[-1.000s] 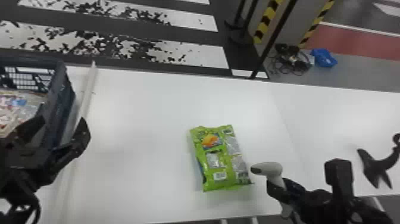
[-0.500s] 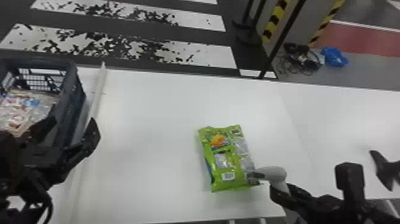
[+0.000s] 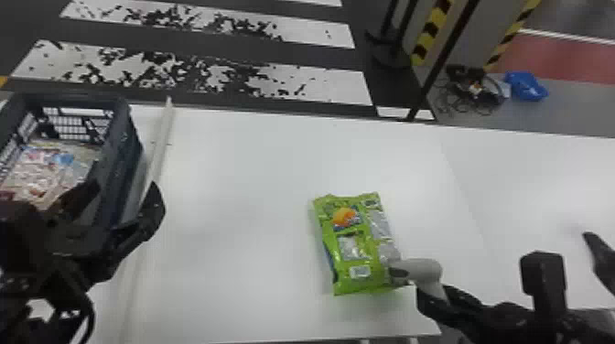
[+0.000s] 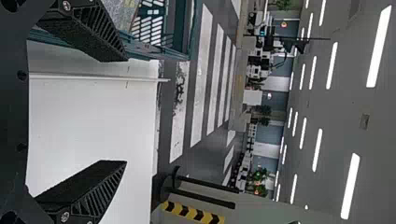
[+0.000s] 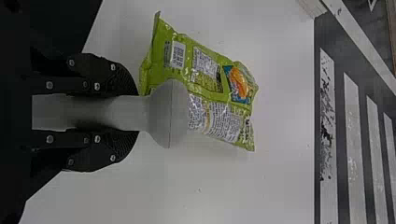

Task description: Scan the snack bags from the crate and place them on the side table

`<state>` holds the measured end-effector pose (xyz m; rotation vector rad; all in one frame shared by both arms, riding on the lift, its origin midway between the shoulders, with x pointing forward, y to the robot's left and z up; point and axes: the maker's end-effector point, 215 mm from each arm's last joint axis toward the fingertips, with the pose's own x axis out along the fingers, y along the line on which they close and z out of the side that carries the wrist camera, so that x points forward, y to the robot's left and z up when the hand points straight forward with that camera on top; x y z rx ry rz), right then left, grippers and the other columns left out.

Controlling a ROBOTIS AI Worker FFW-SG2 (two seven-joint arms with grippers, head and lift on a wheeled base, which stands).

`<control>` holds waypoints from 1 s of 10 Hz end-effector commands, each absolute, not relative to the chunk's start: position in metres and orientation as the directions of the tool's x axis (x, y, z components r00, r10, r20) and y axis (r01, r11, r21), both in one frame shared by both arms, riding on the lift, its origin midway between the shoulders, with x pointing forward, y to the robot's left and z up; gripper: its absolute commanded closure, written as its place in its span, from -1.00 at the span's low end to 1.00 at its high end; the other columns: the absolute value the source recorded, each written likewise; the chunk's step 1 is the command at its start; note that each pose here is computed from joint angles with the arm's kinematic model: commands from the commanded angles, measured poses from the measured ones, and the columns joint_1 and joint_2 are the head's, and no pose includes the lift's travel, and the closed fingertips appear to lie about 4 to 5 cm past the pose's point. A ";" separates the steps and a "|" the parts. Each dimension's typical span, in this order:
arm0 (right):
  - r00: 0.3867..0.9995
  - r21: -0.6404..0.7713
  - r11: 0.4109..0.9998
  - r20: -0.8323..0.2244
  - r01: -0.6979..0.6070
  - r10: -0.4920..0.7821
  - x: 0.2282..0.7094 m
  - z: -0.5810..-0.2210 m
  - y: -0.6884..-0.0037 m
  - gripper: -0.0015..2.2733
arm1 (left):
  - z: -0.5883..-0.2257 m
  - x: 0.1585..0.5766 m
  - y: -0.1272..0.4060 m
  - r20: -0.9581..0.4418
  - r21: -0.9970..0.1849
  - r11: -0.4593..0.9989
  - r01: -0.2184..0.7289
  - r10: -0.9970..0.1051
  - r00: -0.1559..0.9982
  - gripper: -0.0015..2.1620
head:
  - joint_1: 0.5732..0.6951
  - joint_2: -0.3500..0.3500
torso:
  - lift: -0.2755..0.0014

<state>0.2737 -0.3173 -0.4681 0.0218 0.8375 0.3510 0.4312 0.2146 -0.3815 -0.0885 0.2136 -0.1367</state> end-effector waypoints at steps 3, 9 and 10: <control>0.603 0.161 0.941 -0.732 -0.299 0.317 0.271 -0.474 -0.316 0.98 | -0.382 0.431 0.215 -0.206 -0.103 0.987 0.126 -0.145 0.968 -0.92 | 1.00 -0.47 | 0.30; 0.669 0.103 0.962 -0.700 -0.252 0.250 0.296 -0.455 -0.353 0.98 | -0.383 0.430 0.214 -0.208 -0.105 0.987 0.125 -0.145 0.967 -0.92 | 1.00 -0.50 | 0.30; 0.693 0.086 0.971 -0.687 -0.224 0.221 0.308 -0.450 -0.368 0.98 | -0.383 0.430 0.213 -0.207 -0.105 0.986 0.126 -0.146 0.967 -0.92 | 1.00 -0.57 | 0.30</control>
